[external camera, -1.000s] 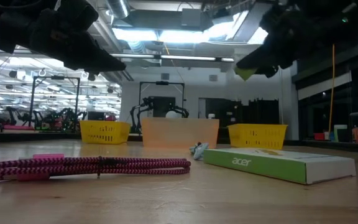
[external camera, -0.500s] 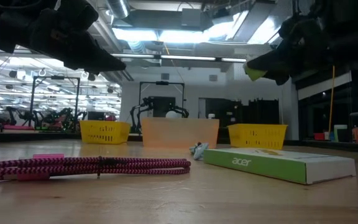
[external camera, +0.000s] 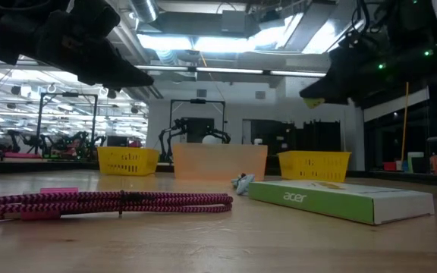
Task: Pick and place items into bin
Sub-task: Put the green charger adapter into the right yellow bin
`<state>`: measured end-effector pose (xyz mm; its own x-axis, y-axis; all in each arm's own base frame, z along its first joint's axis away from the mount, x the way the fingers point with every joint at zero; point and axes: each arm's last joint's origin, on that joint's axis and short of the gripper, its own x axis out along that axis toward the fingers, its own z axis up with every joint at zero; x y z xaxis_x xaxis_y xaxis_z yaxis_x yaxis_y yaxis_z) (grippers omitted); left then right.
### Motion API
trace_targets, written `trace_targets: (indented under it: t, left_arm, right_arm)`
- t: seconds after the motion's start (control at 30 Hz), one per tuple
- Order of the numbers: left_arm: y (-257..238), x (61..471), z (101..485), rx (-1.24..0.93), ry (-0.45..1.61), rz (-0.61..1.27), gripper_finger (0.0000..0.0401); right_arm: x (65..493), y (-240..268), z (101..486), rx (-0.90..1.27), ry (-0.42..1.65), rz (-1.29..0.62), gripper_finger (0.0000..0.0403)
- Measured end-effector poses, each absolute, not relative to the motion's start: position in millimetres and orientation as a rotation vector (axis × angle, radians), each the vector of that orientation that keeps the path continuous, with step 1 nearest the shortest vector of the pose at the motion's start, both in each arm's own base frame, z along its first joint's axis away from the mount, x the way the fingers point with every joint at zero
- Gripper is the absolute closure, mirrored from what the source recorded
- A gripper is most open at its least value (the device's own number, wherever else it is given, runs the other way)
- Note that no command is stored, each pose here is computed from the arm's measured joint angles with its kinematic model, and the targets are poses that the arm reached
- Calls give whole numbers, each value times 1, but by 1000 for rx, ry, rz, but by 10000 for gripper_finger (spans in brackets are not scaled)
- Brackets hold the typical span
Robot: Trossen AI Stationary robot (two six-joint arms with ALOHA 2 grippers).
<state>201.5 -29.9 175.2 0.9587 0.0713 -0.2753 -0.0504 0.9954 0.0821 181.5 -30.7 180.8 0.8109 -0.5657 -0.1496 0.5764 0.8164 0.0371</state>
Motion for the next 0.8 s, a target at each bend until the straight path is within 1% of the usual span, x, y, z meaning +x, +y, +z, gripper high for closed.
trace_targets:
  t: [0.17,0.43,0.57,0.8]
  left_arm:
    - [-30,202,175,75,282,66,396]
    - [-29,201,175,79,282,93,398]
    - [-29,201,175,79,282,93,396]
    - [-29,201,175,79,283,93,399]
  right_arm:
    - [179,-33,181,70,126,-728,284]
    - [179,-33,179,111,142,-738,284]
    - [185,-35,183,151,294,-759,284]
    - [196,-51,209,258,580,-767,284]
